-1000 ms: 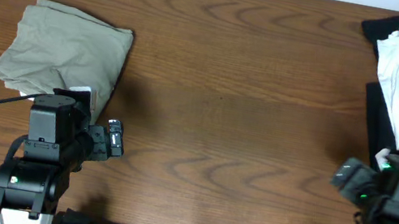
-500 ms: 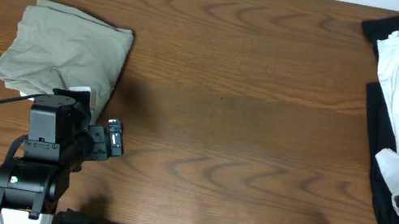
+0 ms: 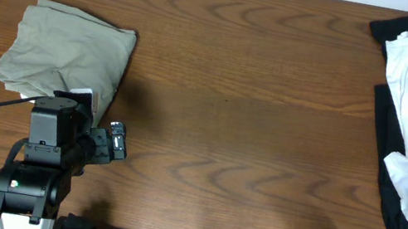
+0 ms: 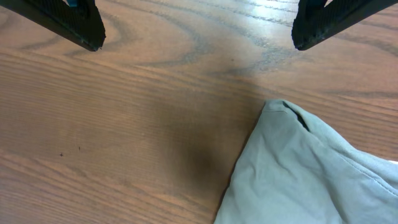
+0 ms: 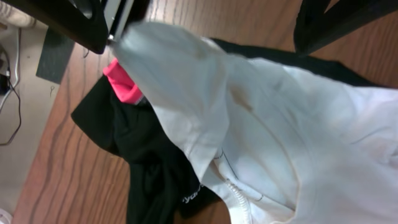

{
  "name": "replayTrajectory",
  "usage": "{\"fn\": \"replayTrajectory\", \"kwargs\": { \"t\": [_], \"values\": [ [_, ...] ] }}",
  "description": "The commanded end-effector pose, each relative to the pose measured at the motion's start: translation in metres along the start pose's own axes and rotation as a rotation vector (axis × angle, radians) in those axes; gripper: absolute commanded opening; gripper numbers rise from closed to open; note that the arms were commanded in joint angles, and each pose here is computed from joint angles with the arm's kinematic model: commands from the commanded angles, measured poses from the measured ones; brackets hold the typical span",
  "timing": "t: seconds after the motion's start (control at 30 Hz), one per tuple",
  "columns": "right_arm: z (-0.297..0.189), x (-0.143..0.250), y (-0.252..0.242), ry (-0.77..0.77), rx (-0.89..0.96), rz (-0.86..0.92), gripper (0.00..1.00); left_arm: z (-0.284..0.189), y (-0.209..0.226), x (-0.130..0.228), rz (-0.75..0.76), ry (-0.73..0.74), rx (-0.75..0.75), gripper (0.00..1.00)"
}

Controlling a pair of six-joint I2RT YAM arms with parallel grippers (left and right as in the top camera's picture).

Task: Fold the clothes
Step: 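Reach the right gripper into the clothes pile and grasp the white T-shirt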

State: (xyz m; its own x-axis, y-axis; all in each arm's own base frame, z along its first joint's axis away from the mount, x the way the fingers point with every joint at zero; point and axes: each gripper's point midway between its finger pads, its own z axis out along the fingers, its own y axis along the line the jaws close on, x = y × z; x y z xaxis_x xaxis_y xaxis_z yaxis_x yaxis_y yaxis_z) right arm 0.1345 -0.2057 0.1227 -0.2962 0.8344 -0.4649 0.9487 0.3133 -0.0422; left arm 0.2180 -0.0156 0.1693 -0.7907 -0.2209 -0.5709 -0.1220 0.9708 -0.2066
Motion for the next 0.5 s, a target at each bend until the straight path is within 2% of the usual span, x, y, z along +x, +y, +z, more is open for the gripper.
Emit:
{"fn": "replayTrajectory", "kwargs": {
  "t": [0.0, 0.1, 0.17, 0.2, 0.27, 0.33, 0.4, 0.47],
  "values": [
    [0.006, -0.01, -0.002, -0.005, 0.027, 0.015, 0.92, -0.005, -0.002, -0.006, -0.002, -0.02, 0.009, 0.98],
    [0.012, -0.009, -0.001, 0.012, 0.034, 0.01, 0.88, -0.005, -0.002, -0.006, -0.003, -0.019, 0.009, 0.98],
    [0.014, -0.008, 0.0, 0.023, 0.036, 0.008, 0.8, -0.005, -0.002, -0.006, -0.002, -0.02, 0.009, 0.98],
    [0.015, -0.007, 0.0, 0.027, 0.035, 0.007, 0.72, -0.005, -0.002, -0.006, -0.002, -0.019, 0.009, 0.98],
    [0.015, -0.007, 0.002, 0.031, 0.027, 0.007, 0.48, -0.005, -0.002, -0.006, -0.002, -0.019, 0.009, 0.98],
    [0.015, -0.006, 0.005, 0.035, 0.004, 0.008, 0.17, -0.005, -0.002, -0.006, -0.002, -0.019, 0.009, 0.98],
    [0.01, -0.008, 0.021, 0.036, -0.082, -0.004, 0.04, -0.005, -0.002, -0.006, -0.003, -0.019, 0.009, 0.98],
    [-0.006, -0.015, 0.053, 0.026, -0.272, -0.082, 0.05, -0.005, -0.002, -0.006, -0.002, -0.019, 0.009, 0.98]
  ]
}}
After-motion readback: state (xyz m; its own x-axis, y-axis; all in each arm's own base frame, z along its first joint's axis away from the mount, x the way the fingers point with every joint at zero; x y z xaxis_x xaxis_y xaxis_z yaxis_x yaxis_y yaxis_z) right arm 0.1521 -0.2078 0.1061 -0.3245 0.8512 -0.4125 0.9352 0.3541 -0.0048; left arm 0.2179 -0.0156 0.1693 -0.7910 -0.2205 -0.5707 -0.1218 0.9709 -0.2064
